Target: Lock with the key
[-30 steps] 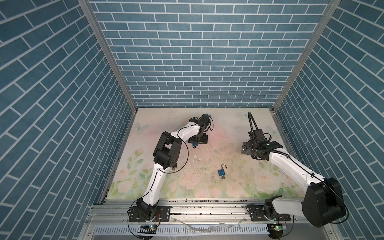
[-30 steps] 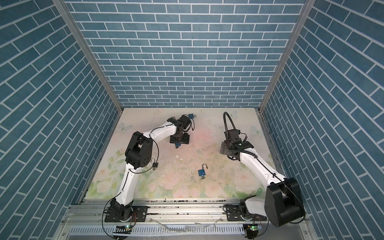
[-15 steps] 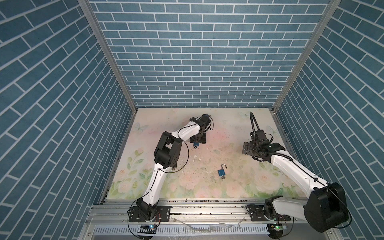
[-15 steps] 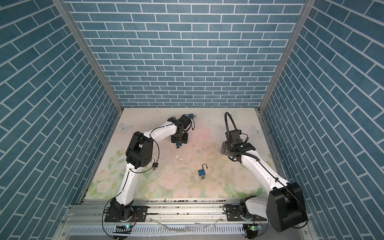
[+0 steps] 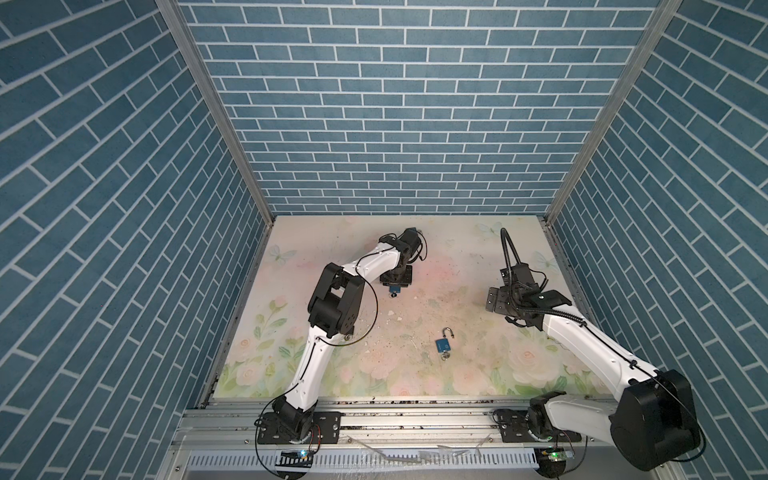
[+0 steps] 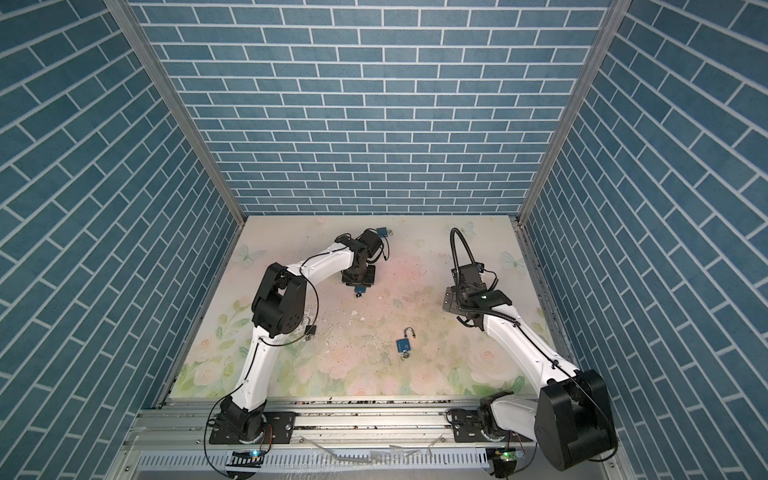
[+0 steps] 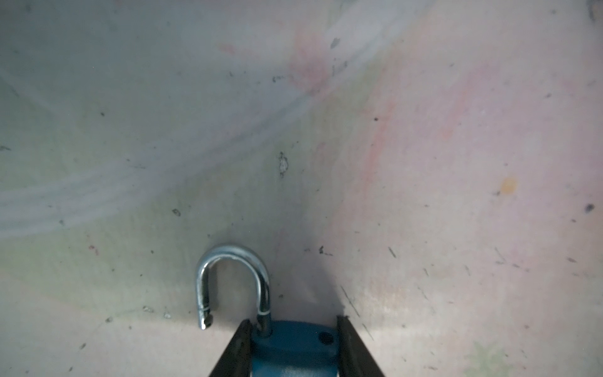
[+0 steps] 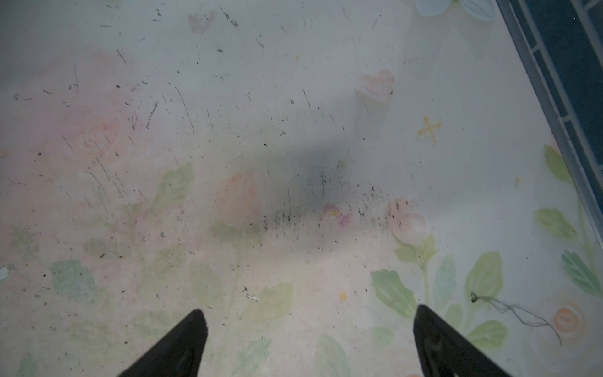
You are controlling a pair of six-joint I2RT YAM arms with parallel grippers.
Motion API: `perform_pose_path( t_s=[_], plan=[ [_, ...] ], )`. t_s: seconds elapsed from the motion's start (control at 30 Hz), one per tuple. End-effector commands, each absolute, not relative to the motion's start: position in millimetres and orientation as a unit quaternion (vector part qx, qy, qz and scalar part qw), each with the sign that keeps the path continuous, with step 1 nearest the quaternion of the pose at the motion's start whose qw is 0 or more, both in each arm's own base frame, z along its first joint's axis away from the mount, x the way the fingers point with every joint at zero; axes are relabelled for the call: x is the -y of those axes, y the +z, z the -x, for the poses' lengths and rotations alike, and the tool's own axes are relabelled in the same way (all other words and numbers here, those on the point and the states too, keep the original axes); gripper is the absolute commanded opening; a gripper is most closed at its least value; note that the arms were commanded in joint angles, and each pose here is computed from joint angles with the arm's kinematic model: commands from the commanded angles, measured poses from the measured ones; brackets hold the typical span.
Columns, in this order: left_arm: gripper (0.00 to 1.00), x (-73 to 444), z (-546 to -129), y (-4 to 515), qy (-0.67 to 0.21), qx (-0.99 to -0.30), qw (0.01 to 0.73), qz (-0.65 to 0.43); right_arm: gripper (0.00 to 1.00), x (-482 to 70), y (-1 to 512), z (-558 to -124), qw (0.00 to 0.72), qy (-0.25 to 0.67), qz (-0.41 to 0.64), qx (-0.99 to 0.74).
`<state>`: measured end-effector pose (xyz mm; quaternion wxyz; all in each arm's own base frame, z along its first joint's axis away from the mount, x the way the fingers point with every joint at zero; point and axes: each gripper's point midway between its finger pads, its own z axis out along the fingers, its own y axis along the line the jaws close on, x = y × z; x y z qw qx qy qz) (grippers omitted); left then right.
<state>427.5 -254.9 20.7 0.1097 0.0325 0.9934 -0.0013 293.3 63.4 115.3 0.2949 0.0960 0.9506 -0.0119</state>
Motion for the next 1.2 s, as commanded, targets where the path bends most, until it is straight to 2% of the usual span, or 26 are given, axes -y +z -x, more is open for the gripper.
perform_pose_path(
  t_s=[0.0,0.4,0.53,0.63,0.73,0.83,0.97,1.17],
  plan=[
    [0.32,257,-422,21,-0.013,-0.993,0.107,-0.042,0.99,-71,119,-293,0.314,0.018,-0.098,-0.944],
    [0.32,291,-443,137,-0.136,-0.969,0.199,-0.046,0.99,-117,140,-298,0.345,0.130,-0.002,-0.930],
    [0.32,298,-440,169,-0.183,-0.958,0.215,-0.044,0.99,-132,165,-298,0.412,0.140,0.060,-0.898],
    [0.33,302,-438,194,-0.220,-0.948,0.229,-0.037,0.99,-132,190,-298,0.461,0.150,0.067,-0.872],
    [0.33,306,-437,221,-0.249,-0.935,0.250,-0.036,0.99,-143,207,-298,0.478,0.179,0.083,-0.856],
    [0.33,302,-437,244,-0.260,-0.925,0.274,-0.027,0.99,-168,220,-299,0.484,0.248,0.105,-0.833],
    [0.34,290,-441,263,-0.296,-0.909,0.295,0.016,0.99,-194,229,-309,0.497,0.310,0.103,-0.804],
    [0.33,276,-445,271,-0.334,-0.887,0.310,0.072,0.97,-233,239,-325,0.513,0.327,0.141,-0.781]
  ],
)
